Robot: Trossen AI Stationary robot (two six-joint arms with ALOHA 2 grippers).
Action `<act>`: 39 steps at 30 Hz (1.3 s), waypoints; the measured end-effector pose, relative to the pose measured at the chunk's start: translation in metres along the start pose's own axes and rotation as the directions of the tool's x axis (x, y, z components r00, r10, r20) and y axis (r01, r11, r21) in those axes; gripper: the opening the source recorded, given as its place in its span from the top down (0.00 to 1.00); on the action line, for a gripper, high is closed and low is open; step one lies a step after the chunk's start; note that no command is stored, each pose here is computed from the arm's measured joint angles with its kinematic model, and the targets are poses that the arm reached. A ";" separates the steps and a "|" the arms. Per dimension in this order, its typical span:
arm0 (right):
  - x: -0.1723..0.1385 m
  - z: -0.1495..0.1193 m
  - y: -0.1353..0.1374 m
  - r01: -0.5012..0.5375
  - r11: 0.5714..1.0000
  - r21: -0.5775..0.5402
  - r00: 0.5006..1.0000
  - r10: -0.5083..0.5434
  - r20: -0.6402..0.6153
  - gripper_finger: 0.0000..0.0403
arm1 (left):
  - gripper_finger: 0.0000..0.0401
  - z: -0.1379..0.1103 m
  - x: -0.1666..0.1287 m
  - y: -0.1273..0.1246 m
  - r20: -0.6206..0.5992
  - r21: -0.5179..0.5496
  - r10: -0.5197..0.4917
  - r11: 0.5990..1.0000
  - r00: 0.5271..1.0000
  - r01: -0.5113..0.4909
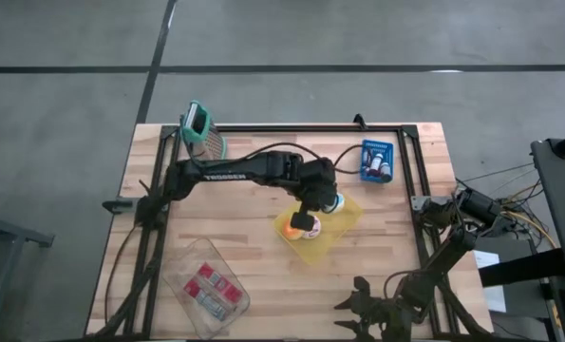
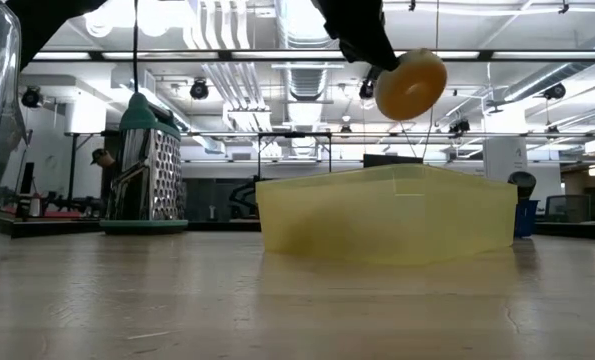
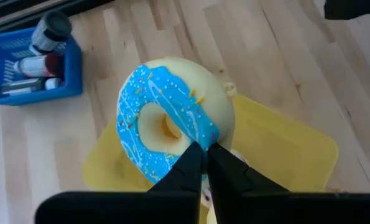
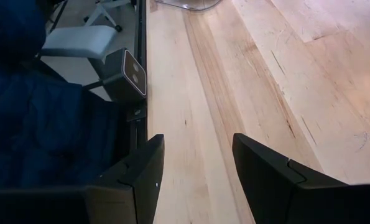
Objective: Pick & Place Food Item
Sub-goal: Put the blue donut into the yellow bin
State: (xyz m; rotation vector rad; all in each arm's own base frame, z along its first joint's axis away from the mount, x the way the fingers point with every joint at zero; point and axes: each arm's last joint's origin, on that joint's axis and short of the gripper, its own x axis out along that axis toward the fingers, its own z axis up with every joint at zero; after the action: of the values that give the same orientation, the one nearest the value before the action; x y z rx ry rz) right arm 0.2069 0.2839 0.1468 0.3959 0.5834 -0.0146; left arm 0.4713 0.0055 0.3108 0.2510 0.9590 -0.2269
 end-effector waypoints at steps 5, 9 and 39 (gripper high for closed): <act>0.000 0.000 0.000 0.000 1.000 0.000 1.000 0.000 0.000 0.54 | 0.95 -0.003 0.017 -0.007 0.012 0.054 -0.024 0.998 1.000 0.023; 0.000 0.000 0.000 0.000 1.000 0.000 1.000 0.000 0.000 0.54 | 0.95 -0.010 0.033 -0.009 0.007 0.088 -0.038 0.995 0.999 0.037; 0.000 0.000 0.000 0.000 1.000 0.000 1.000 0.000 0.000 0.54 | 0.95 -0.069 0.102 0.009 -0.007 0.147 0.005 0.989 1.000 -0.004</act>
State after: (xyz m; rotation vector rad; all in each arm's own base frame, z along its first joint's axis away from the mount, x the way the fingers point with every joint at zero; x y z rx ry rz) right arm 0.2068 0.2839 0.1468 0.3959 0.5835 -0.0144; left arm 0.4769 0.0272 0.1897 0.3894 0.9499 -0.2929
